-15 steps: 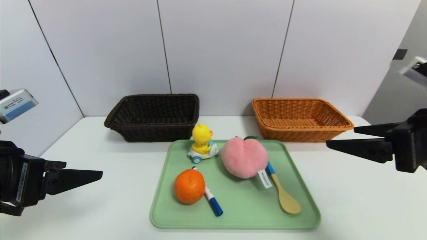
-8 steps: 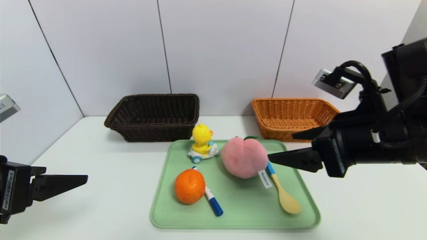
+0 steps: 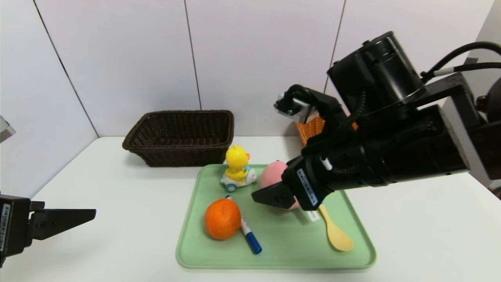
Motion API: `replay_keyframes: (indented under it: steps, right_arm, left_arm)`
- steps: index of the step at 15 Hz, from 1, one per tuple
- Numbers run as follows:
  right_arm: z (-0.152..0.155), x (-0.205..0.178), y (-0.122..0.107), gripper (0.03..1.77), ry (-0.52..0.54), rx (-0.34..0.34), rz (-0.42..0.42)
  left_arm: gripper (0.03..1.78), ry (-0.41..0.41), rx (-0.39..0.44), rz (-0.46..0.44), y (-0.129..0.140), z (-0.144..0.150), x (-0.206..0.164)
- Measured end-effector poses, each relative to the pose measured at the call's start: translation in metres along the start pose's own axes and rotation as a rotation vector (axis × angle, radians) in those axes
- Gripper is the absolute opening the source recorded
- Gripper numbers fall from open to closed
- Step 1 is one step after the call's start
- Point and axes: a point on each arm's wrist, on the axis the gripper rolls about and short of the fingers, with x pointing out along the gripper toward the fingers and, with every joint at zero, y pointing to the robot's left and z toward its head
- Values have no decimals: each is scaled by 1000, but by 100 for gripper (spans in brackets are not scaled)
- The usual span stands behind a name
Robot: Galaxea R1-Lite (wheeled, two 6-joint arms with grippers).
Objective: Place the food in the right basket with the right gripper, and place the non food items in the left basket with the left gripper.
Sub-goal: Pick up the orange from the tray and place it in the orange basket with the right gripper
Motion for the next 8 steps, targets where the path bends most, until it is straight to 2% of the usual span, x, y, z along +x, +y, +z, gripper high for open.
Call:
replay_keyframes:
  steps: [8]
  right_arm:
    - [6, 69, 35, 170, 109, -27, 13]
  left_arm:
    - [169, 2, -2, 1, 0, 0, 0]
